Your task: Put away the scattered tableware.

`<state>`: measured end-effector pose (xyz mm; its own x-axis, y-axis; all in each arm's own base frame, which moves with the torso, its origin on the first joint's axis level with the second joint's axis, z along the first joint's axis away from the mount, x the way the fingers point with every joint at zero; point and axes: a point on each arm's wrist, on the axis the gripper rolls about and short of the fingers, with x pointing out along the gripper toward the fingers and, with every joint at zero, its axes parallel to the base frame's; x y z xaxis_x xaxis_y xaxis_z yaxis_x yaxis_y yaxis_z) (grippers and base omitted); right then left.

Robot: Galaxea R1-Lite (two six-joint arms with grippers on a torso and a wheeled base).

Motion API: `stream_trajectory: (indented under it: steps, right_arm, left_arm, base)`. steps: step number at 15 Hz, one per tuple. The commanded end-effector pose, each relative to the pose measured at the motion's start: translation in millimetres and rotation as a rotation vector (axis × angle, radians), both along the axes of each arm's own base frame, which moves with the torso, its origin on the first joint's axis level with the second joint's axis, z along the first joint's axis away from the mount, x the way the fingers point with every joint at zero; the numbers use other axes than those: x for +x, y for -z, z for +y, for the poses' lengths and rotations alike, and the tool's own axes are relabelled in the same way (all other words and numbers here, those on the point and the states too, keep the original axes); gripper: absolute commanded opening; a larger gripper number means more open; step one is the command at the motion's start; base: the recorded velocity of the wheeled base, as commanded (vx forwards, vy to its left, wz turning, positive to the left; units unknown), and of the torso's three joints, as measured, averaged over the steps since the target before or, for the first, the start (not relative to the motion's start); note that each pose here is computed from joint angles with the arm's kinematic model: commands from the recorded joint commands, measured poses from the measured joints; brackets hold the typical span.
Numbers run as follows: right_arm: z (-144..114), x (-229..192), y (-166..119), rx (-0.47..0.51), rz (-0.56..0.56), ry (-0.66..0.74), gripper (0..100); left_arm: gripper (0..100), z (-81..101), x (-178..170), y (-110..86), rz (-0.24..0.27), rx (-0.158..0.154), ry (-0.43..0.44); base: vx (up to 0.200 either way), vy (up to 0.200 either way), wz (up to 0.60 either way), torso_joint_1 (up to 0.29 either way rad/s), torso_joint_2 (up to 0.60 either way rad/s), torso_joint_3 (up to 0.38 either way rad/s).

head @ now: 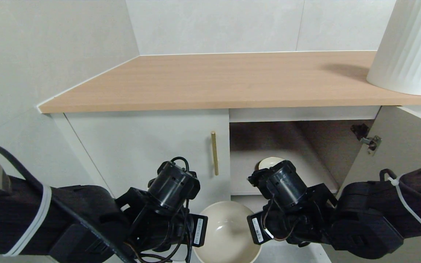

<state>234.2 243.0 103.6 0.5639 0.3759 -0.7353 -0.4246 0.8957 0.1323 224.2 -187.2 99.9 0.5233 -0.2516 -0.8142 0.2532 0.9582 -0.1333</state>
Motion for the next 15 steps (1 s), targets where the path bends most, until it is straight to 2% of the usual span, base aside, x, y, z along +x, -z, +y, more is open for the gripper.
stream_trajectory:
  steps: [1, 2, 3, 5, 7, 9, 11, 12, 13, 14, 15]
  right_arm:
    - [0.2, -0.1, 0.6, -0.004, 0.001, 0.001, 0]
    - [0.0, -0.3, -0.4, -0.002, -0.001, 0.001, 0]
    - [0.2, -0.1, -0.8, 0.0, -0.002, 0.001, 0]
    - [0.0, -0.3, -0.4, -0.002, -0.001, 0.001, 0]
    - [-0.4, 0.1, -0.4, -0.002, -0.001, 0.002, 0]
    - [-0.2, 0.3, 0.6, -0.004, 0.001, 0.002, 0]
    - [-0.2, 0.2, 1.5, -0.007, 0.002, 0.001, 0]
    - [-0.1, 0.3, 2.0, -0.009, 0.003, 0.0, 0]
    - [-0.2, 0.3, 2.9, -0.011, 0.005, 0.0, 0]
    - [-0.3, 0.8, 3.1, -0.013, 0.005, 0.0, 0]
    - [-0.7, 1.2, 3.1, -0.013, 0.005, 0.002, 0]
  left_arm:
    - [0, -0.2, 0.4, 1.2, 0.002, 0.005, -0.004]
    - [0, -0.3, 0.5, -2.0, -0.003, -0.012, -0.018]
    - [100, 0.0, 0.9, -4.0, -0.008, -0.018, -0.021]
    - [100, -0.6, 1.5, -3.8, -0.007, -0.02, -0.021]
    - [100, -1.9, 3.8, -6.8, -0.011, -0.043, -0.043]
    - [100, -2.1, 4.7, -7.9, -0.013, -0.048, -0.049]
    - [100, -3.2, 6.0, -10.3, -0.034, -0.066, -0.05]
    - [100, -2.6, 9.7, -12.8, -0.062, -0.091, -0.062]
    - [100, -0.5, 12.9, -19.5, -0.096, -0.132, -0.082]
    - [100, 0.8, 14.2, -23.5, -0.115, -0.155, -0.094]
    - [100, 1.4, 14.2, -25.7, -0.123, -0.163, -0.096]
  base:
    - [0.0, 0.0, 0.0, 0.0, 0.0, 0.0]
    - [0.0, 0.0, 0.0, 0.0, 0.0, 0.0]
    - [0.0, 0.0, 0.0, 0.0, 0.0, 0.0]
    - [0.0, 0.0, 0.0, 0.0, 0.0, 0.0]
    - [0.0, 0.0, 0.0, 0.0, 0.0, 0.0]
    - [0.0, 0.0, 0.0, 0.0, 0.0, 0.0]
    - [0.0, 0.0, 0.0, 0.0, 0.0, 0.0]
    - [0.0, 0.0, 0.0, 0.0, 0.0, 0.0]
    - [0.0, 0.0, 0.0, 0.0, 0.0, 0.0]
    - [0.0, 0.0, 0.0, 0.0, 0.0, 0.0]
    - [0.0, 0.0, 0.0, 0.0, 0.0, 0.0]
